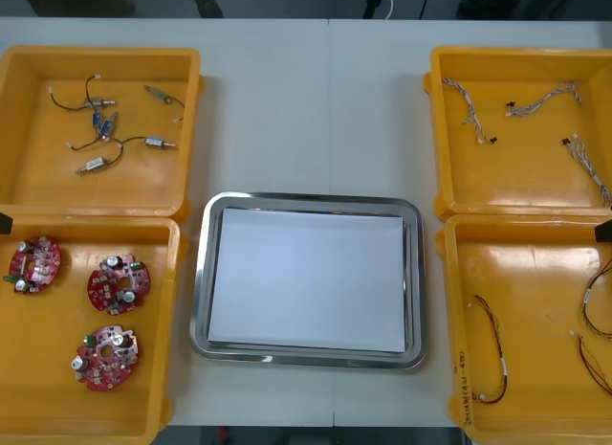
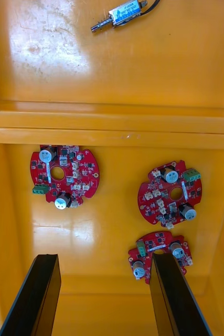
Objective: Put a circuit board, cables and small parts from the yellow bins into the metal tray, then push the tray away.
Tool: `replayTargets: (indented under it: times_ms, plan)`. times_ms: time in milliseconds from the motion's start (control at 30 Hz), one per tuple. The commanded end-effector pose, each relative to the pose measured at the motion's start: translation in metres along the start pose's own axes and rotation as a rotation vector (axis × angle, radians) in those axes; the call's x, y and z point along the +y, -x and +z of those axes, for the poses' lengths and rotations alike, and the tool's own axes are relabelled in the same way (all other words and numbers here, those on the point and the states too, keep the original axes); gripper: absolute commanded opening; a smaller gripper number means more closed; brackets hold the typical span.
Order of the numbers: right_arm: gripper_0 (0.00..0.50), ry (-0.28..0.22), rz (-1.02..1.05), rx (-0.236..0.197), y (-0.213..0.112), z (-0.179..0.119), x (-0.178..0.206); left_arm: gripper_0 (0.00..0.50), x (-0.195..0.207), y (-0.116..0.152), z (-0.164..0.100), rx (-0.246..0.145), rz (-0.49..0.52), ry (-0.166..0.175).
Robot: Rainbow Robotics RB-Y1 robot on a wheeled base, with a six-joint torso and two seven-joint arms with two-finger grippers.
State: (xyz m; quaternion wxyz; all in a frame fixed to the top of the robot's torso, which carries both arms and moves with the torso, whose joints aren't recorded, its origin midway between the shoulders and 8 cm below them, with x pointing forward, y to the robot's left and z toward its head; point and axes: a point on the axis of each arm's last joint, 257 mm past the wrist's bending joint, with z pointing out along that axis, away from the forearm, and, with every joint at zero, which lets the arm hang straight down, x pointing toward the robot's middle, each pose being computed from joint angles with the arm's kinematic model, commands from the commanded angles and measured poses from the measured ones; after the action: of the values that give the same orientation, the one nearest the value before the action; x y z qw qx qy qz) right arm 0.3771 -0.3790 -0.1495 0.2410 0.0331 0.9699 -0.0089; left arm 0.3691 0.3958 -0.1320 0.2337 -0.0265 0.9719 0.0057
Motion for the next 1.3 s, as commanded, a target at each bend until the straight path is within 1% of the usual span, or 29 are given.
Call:
replayTargets:
  times_ms: [33,1300]
  plan:
    - [0.5,-0.036,0.027,-0.023,0.0078,-0.0124,-0.014,0.5,0.0045,-0.0018,-0.0049,-0.017,0.065,0.012]
    - [0.5,-0.036,0.027,-0.023,0.0078,-0.0124,-0.014,0.5,0.0045,-0.0018,-0.0049,-0.017,0.065,0.012]
